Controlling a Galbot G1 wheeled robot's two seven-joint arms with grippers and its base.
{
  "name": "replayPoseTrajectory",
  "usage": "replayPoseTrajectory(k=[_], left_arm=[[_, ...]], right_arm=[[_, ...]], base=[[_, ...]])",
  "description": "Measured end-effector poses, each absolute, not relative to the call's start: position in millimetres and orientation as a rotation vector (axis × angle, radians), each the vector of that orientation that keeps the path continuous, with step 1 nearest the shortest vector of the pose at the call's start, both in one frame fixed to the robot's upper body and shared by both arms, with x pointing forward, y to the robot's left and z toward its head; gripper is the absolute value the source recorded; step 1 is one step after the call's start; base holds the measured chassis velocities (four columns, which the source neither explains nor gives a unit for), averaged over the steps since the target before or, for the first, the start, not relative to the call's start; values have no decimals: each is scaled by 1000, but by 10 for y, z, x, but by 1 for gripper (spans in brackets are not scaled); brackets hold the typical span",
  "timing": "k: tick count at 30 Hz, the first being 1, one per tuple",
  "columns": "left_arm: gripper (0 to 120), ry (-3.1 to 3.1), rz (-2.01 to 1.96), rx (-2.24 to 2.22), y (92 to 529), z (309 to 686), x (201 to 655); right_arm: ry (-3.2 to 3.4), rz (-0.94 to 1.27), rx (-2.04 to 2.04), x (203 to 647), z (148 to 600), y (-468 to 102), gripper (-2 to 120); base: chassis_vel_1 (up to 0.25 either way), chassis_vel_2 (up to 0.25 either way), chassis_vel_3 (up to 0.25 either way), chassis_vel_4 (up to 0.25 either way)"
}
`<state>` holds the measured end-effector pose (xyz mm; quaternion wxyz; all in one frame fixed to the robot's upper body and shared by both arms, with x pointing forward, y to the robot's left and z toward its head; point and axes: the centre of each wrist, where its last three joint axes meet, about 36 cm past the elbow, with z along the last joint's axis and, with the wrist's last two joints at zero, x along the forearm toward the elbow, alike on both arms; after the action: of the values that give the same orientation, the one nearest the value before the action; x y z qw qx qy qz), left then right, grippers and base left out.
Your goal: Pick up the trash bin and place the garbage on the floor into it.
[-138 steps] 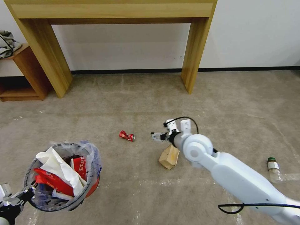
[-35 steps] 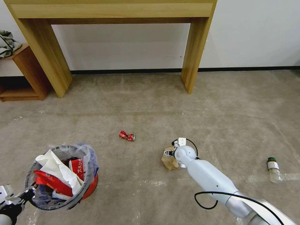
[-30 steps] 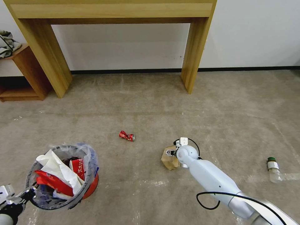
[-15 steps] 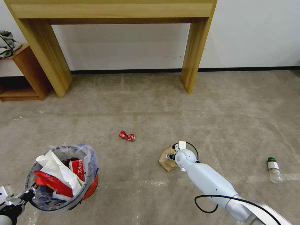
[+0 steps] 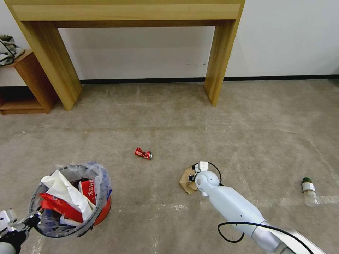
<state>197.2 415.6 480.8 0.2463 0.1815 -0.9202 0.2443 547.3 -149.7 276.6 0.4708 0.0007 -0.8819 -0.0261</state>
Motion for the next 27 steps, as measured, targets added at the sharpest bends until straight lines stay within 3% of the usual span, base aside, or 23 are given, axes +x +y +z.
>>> replayPoseTrajectory(k=[7,16,27], left_arm=[[1,-2510,663,493,4155,4813,1971],[1,-2515,657,483,4127,4844,1975],[1,-2521,654,462,4063,4945,1981]], right_arm=[[-2187,-66,12,5458,2824,-1523,0],[-2237,-80,39,5439,2998,-1558,0],[-2484,-87,131,5365,3806,-1940,0]], base=[[0,0,0,0],[0,0,0,0],[0,0,0,0]])
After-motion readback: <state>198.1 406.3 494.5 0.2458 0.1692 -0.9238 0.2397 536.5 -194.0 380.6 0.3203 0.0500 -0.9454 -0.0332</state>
